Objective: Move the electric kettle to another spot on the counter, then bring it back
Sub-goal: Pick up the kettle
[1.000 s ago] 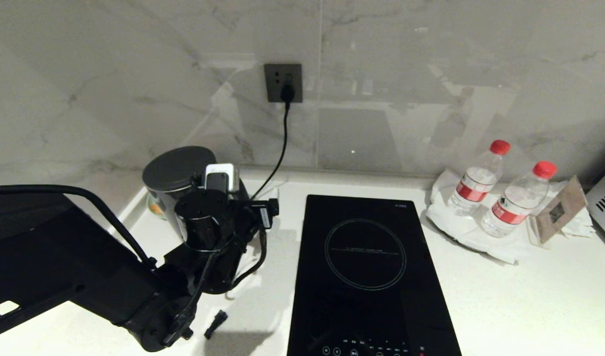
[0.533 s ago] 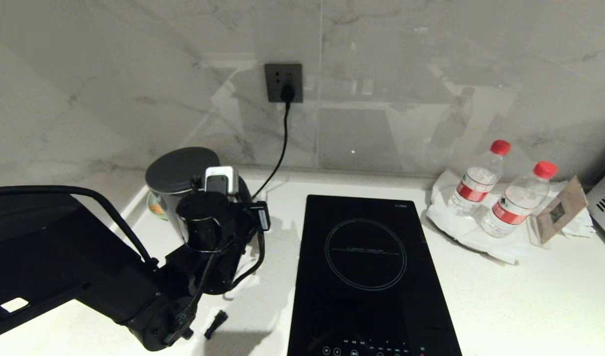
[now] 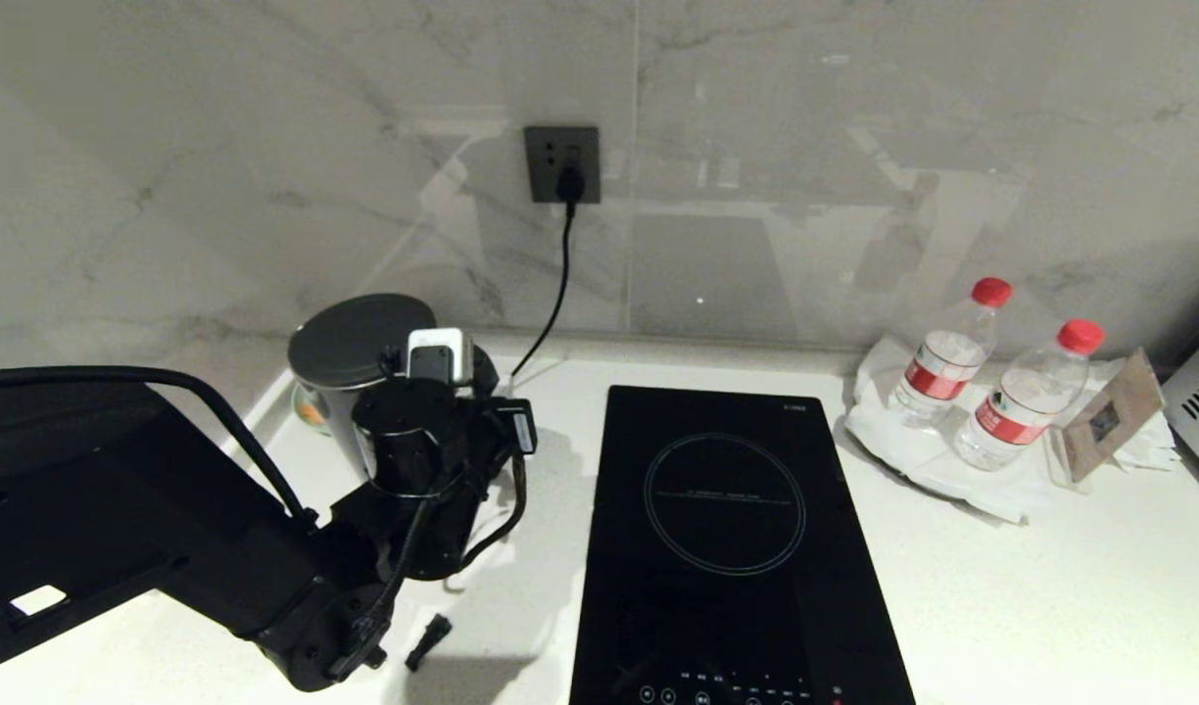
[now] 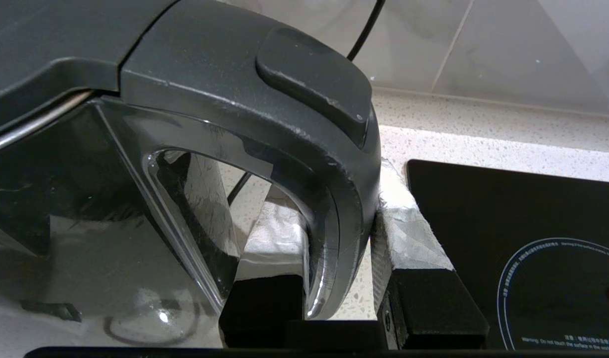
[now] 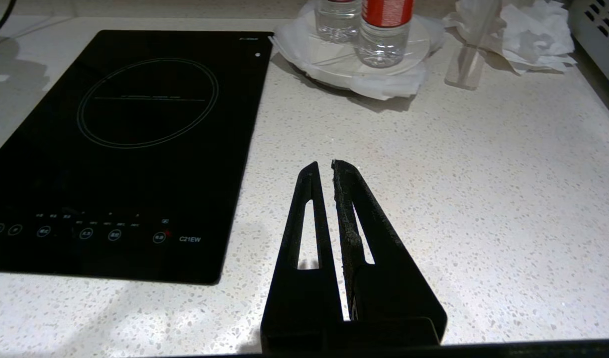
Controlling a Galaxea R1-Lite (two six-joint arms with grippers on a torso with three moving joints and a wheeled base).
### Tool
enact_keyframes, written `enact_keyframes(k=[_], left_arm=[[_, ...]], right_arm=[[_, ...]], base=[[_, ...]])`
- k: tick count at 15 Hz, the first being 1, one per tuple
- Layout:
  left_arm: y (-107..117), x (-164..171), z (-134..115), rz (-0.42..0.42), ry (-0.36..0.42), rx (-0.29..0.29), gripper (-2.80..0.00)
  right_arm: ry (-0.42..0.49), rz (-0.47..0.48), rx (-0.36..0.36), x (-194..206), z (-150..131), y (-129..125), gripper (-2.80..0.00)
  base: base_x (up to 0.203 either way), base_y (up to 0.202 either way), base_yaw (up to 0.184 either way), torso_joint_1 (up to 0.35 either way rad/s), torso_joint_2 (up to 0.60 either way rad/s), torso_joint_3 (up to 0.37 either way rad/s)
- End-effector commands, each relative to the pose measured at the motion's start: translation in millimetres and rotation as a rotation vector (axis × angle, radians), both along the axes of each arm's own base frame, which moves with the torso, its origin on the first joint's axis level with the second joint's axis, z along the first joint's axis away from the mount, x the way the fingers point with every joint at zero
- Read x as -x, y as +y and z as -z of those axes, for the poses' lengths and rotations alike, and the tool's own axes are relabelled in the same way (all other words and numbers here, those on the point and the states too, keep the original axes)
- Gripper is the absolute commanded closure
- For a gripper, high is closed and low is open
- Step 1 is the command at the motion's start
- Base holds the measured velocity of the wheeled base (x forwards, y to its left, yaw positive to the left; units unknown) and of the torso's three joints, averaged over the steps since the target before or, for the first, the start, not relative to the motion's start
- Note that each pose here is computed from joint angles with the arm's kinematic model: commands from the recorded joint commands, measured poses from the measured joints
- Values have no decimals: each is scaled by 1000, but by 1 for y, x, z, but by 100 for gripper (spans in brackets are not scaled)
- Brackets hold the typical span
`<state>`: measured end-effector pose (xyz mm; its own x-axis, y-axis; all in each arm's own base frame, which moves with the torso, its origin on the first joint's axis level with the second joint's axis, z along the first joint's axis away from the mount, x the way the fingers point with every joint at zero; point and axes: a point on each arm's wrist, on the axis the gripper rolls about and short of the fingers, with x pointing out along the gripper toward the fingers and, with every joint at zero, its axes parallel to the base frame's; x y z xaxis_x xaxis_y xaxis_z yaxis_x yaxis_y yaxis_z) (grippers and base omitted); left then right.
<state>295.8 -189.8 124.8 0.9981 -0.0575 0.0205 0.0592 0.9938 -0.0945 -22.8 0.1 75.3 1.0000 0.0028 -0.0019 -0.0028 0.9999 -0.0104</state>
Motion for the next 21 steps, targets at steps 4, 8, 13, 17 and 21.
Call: enact_keyframes(k=[4, 8, 13, 17, 21], left_arm=[[0, -5, -7, -17, -20, 13, 0], [4, -14, -17, -46, -47, -9, 0], [7, -24, -32, -70, -81, -8, 0], [11, -21, -42, -77, -92, -2, 0], [16, -24, -54, -94, -118, 5, 0]], right_arm=[[0, 0, 0, 0, 0, 0, 0], [1, 0, 0, 0, 0, 0, 0], [0, 0, 0, 0, 0, 0, 0], [1, 0, 0, 0, 0, 0, 0], [0, 0, 0, 0, 0, 0, 0]], base=[[0, 0, 0, 0, 0, 0], [0, 0, 0, 0, 0, 0], [0, 0, 0, 0, 0, 0], [0, 0, 0, 0, 0, 0], [0, 0, 0, 0, 0, 0]])
